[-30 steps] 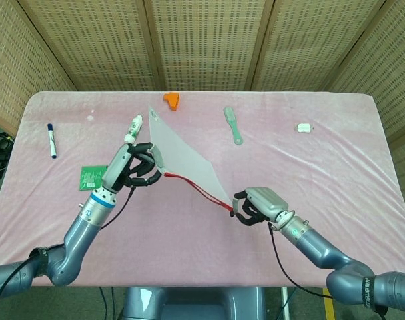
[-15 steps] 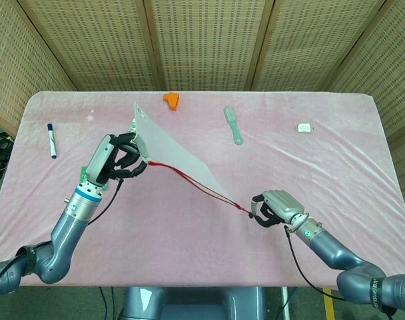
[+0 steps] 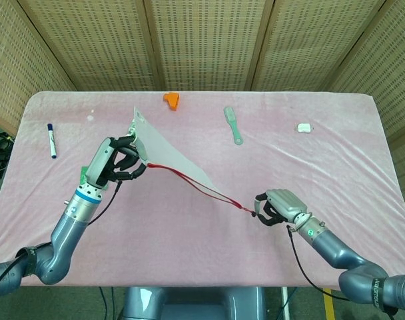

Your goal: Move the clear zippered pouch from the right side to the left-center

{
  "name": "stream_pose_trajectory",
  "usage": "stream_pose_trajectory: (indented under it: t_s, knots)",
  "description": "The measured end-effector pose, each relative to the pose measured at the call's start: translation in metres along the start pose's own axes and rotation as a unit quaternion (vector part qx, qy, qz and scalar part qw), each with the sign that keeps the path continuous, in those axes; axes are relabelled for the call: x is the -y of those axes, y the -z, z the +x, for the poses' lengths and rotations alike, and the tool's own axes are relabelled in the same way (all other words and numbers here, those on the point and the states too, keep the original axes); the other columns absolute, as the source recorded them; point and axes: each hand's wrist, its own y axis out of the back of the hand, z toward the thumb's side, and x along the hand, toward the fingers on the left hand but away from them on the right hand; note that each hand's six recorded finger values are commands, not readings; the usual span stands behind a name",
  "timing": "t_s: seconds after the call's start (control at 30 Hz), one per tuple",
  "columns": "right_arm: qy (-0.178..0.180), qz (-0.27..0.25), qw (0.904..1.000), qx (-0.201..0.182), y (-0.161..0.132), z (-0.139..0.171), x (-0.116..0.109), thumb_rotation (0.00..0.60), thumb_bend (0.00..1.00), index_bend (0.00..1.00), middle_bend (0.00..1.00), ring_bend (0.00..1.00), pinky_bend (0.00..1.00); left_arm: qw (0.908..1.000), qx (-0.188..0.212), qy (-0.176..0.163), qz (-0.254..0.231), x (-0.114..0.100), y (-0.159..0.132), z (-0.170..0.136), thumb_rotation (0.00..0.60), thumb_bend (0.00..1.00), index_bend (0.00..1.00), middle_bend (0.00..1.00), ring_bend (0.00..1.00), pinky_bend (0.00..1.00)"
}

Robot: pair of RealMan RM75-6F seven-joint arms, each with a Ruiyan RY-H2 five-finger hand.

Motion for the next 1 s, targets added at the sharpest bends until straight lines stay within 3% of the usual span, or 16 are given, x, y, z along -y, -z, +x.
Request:
stream_pose_trajectory:
  t_s: [0.03,0.1,0.13,0.4,0.5,0.57,0.67,0.73,0.77,0.83,0.9,1.0]
  knots:
    - [0.002,0.006,1.0000,0.000,0.001,0.000,0.000,0.600,0.11,0.23,1.00,0.98,1.00,1.0000,0.000,0.004,0.006,0.000,0.000,0.000,0.600,0.06,0.24,0.93,0.89,1.00]
    - [0.008,0.022,0.9997,-0.001,0.004,0.001,-0.002,0.600,0.00,0.06,0.99,0.98,1.00,0.9996,-0.003,0.014,0.023,0.000,0.002,0.000,0.600,0.00,0.03,0.93,0.89,1.00]
    - [0.012,0.029,0.9995,-0.001,0.004,0.001,-0.004,0.600,0.00,0.02,0.99,0.98,1.00,0.9993,-0.004,0.019,0.031,0.000,0.003,-0.001,0.600,0.00,0.00,0.93,0.89,1.00]
    - [0.053,0.085,0.9950,-0.010,0.013,0.013,-0.015,0.600,0.00,0.00,0.98,0.98,1.00,0.9933,-0.019,0.027,0.111,-0.022,0.007,-0.025,0.600,0.00,0.00,0.91,0.88,1.00]
    - [0.078,0.110,0.9908,-0.015,0.017,0.021,-0.022,0.600,0.00,0.01,0.96,0.96,1.00,0.9872,-0.029,0.021,0.156,-0.036,0.009,-0.038,0.600,0.00,0.00,0.83,0.83,0.99]
    - [0.100,0.132,0.9860,-0.018,0.023,0.028,-0.027,0.600,0.00,0.02,0.91,0.92,1.00,0.9810,-0.038,0.013,0.190,-0.047,0.011,-0.047,0.600,0.00,0.00,0.70,0.73,0.90]
    - [0.135,0.158,0.9779,-0.022,0.030,0.039,-0.035,0.600,0.00,0.05,0.71,0.75,0.96,0.9653,-0.058,-0.001,0.255,-0.067,0.015,-0.066,0.600,0.00,0.00,0.37,0.42,0.57]
    - [0.164,0.176,0.9705,-0.023,0.037,0.048,-0.040,0.600,0.00,0.05,0.50,0.55,0.82,0.9509,-0.077,-0.010,0.300,-0.080,0.018,-0.080,0.600,0.00,0.00,0.12,0.16,0.34]
    - [0.180,0.184,0.9661,-0.022,0.041,0.055,-0.043,0.600,0.00,0.04,0.42,0.46,0.73,0.9439,-0.086,-0.013,0.319,-0.085,0.019,-0.086,0.600,0.00,0.00,0.06,0.09,0.26]
    - [0.205,0.194,0.9593,-0.016,0.049,0.066,-0.046,0.600,0.00,0.02,0.19,0.17,0.41,0.9246,-0.111,-0.018,0.364,-0.097,0.023,-0.102,0.600,0.00,0.00,0.00,0.00,0.07]
    - [0.233,0.199,0.9518,-0.003,0.060,0.083,-0.048,0.600,0.00,0.00,0.05,0.03,0.21,0.9008,-0.143,-0.023,0.409,-0.109,0.025,-0.124,0.600,0.00,0.00,0.00,0.00,0.00]
    - [0.269,0.205,0.9409,0.022,0.075,0.109,-0.047,0.600,0.00,0.00,0.00,0.00,0.05,0.8649,-0.196,-0.034,0.461,-0.123,0.026,-0.164,0.600,0.00,0.00,0.00,0.00,0.00]
